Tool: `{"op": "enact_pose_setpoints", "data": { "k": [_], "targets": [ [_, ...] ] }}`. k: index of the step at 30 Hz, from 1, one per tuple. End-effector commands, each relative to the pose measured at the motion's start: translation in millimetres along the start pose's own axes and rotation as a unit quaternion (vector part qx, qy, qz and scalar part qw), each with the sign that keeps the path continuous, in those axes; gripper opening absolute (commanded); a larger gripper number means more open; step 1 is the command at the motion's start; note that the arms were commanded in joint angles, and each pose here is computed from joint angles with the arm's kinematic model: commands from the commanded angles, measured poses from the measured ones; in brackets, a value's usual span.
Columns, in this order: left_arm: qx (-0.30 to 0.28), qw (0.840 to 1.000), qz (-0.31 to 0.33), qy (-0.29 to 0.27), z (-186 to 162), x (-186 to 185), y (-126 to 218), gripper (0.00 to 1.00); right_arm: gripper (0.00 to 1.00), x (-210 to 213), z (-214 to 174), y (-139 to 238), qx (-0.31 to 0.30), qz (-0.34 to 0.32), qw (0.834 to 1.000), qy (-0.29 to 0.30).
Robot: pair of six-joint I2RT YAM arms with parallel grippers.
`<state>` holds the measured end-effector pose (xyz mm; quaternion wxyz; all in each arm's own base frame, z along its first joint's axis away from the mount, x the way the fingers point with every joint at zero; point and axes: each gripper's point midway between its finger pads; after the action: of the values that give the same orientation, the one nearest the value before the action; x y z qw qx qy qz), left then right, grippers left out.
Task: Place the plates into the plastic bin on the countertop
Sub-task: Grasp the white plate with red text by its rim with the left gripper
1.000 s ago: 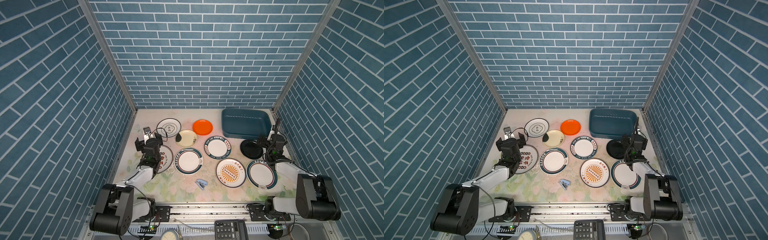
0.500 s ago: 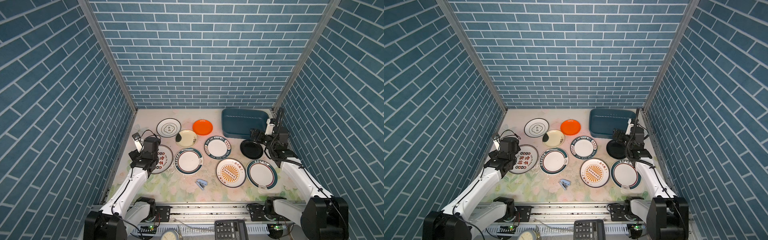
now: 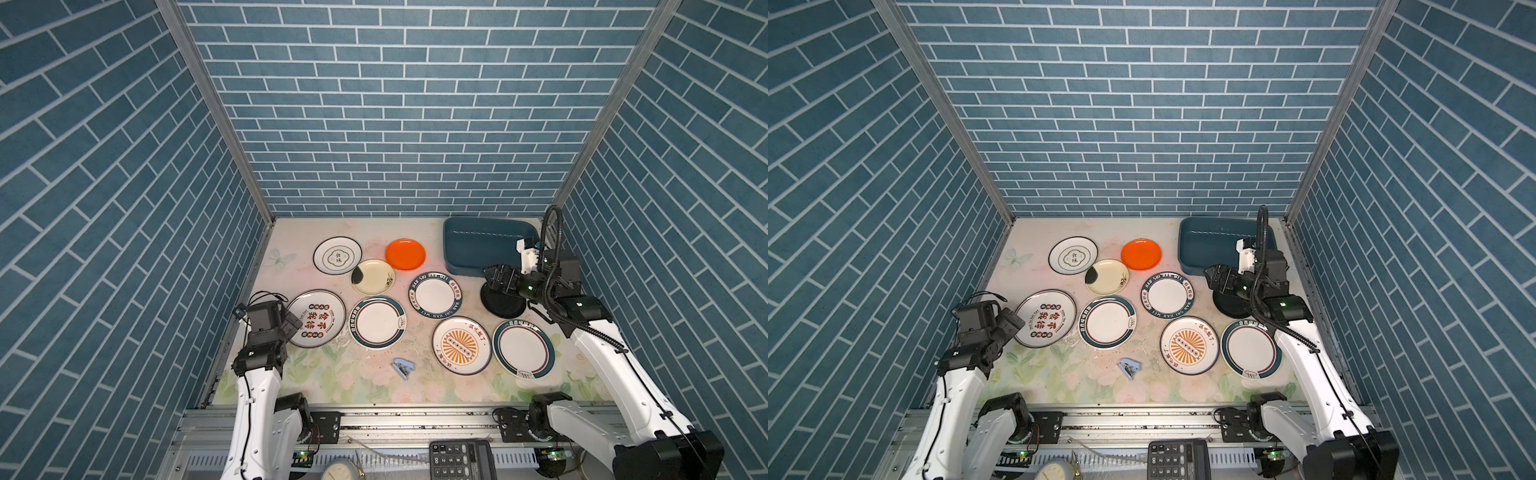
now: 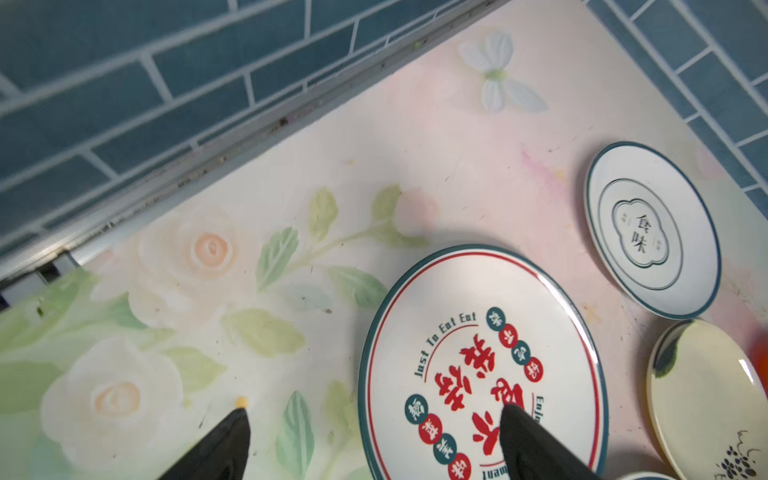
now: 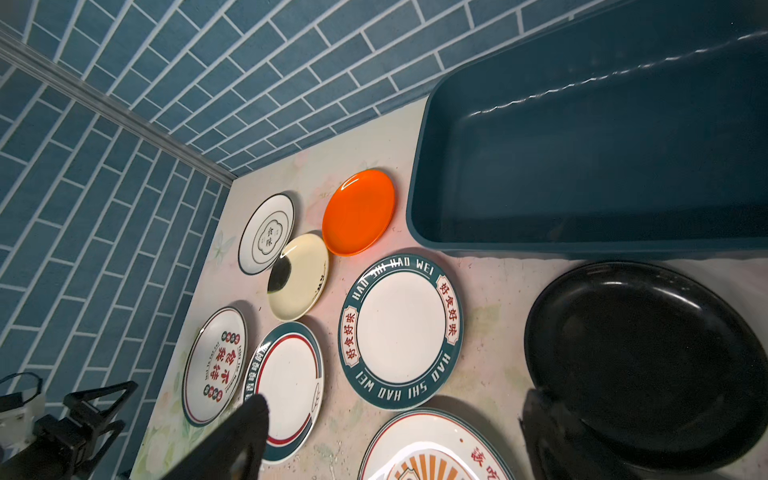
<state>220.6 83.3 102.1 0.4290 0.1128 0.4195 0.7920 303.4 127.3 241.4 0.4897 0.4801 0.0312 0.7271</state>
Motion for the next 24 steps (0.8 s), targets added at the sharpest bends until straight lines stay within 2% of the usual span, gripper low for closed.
{"op": "enact_pose_setpoints", "data": {
  "k": [1,4,11,18,22,24],
  "targets": [
    [0.054,0.992,-0.099,0.062,-15.4,-20.4,-12.3,0.94,0.96,7.8,-12.3,8.4,0.021,0.019,1.000,0.008],
    [0.078,0.986,-0.119,0.088,-20.3,-17.6,-21.8,0.94,0.96,12.2,-15.7,12.0,0.023,0.032,0.999,0.013],
    [0.081,0.976,-0.167,0.117,-33.9,-22.4,-36.3,0.90,0.96,18.6,-25.8,18.8,0.018,0.069,0.997,0.021],
    [0.087,0.975,-0.167,0.122,-43.5,-20.5,-46.7,0.77,0.96,13.2,-34.3,15.6,0.025,0.072,0.997,0.018],
    [0.093,0.975,-0.156,0.127,-45.9,-17.0,-51.3,0.61,0.96,8.0,-37.9,12.0,0.026,0.069,0.997,0.014],
    [0.099,0.974,-0.157,0.128,-46.4,-17.7,-53.0,0.57,0.96,5.2,-39.4,9.8,0.026,0.068,0.997,0.009]
  ]
}}
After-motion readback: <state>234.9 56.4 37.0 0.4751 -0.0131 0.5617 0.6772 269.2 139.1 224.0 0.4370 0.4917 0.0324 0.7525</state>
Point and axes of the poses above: each gripper's point midway between its finger pads, its own y axis back along the fingers, its own x axis along the line the jaws close on, z = x × y, and after that the axes turned 13 degrees about -y, right-handed
